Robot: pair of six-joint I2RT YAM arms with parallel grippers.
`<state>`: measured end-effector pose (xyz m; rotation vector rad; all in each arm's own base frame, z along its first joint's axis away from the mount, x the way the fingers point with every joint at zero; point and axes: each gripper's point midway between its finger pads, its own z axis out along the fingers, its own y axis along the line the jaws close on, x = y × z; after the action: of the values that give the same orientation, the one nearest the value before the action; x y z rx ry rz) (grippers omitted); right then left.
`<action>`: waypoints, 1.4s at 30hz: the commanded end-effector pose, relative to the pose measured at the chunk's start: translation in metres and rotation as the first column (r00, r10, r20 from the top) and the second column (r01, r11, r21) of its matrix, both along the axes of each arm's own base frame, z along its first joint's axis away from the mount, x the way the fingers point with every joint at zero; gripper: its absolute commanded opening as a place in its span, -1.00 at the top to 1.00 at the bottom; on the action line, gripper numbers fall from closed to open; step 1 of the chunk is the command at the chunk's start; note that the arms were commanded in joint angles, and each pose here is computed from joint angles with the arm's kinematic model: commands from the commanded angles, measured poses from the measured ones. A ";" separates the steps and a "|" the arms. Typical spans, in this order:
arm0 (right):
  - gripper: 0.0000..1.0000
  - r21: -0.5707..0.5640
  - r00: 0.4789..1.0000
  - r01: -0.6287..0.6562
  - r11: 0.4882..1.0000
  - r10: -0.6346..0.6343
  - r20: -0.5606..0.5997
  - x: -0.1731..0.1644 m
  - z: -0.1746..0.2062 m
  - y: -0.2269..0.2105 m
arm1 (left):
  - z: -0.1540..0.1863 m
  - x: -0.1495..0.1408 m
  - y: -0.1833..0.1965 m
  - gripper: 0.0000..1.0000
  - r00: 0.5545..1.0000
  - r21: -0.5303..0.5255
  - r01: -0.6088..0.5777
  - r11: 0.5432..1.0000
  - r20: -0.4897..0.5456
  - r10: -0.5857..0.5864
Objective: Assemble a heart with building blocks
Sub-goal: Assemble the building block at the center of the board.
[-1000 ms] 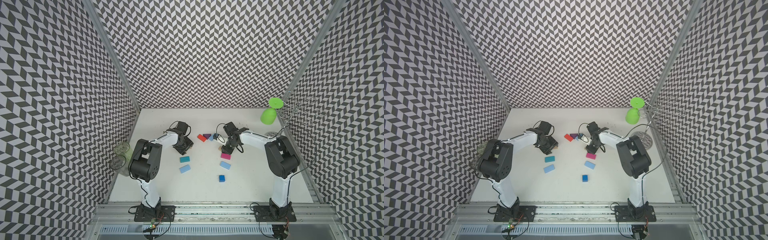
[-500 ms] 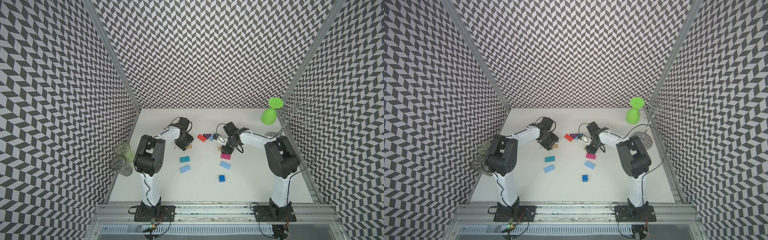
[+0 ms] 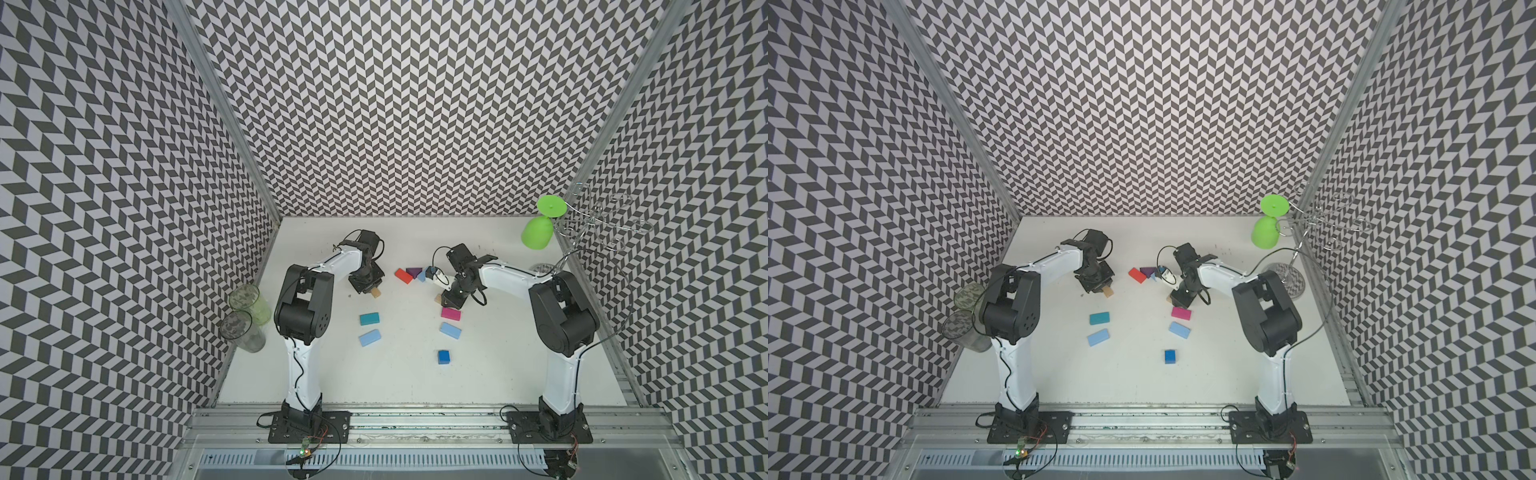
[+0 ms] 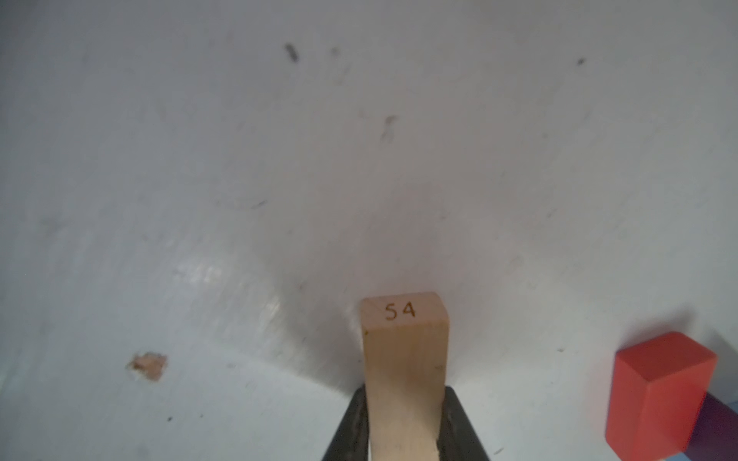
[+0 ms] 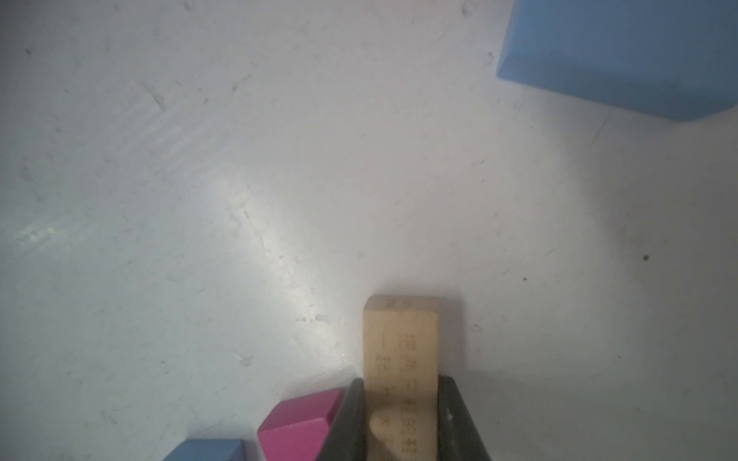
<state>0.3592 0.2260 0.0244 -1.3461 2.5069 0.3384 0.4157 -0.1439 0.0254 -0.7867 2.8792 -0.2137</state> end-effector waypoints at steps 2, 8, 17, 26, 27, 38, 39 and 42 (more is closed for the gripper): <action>0.87 -0.007 0.997 0.058 0.998 -0.057 0.043 0.016 0.012 -0.012 | -0.035 -0.010 0.008 0.58 0.934 0.212 0.357 0.910 -0.098 -0.344; 0.94 -0.028 0.993 0.083 0.996 -0.080 0.082 0.028 0.016 -0.017 | -0.035 -0.016 0.001 0.57 0.835 0.260 0.550 0.794 -0.133 -0.534; 0.98 -0.068 0.986 0.116 0.991 -0.106 0.125 0.046 0.011 -0.022 | -0.040 -0.027 -0.006 0.73 0.687 0.253 0.721 0.645 -0.146 -0.711; 1.00 -0.071 0.984 0.144 0.987 -0.135 0.118 0.057 -0.001 -0.019 | -0.021 -0.020 -0.036 0.72 0.564 0.183 0.816 0.548 -0.043 -0.825; 1.00 -0.072 0.983 0.147 0.987 -0.138 0.118 0.058 -0.002 -0.019 | -0.020 -0.021 -0.039 0.72 0.550 0.177 0.825 0.536 -0.037 -0.834; 1.00 -0.045 0.980 0.162 0.986 -0.156 0.121 0.064 -0.002 -0.014 | -0.006 -0.034 -0.043 0.76 0.458 0.202 0.876 0.438 -0.068 -0.886; 1.00 -0.043 0.980 0.162 0.986 -0.155 0.123 0.064 -0.002 -0.013 | -0.005 -0.033 -0.042 0.76 0.457 0.208 0.876 0.435 -0.069 -0.887; 1.00 -0.042 0.980 0.160 0.986 -0.154 0.124 0.066 -0.002 -0.012 | -0.005 -0.030 -0.044 0.77 0.452 0.207 0.879 0.430 -0.071 -0.889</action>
<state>0.4164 0.2099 0.0272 -1.1620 2.5237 0.1470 0.4064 -0.1931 0.0292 0.7941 2.7842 -0.0169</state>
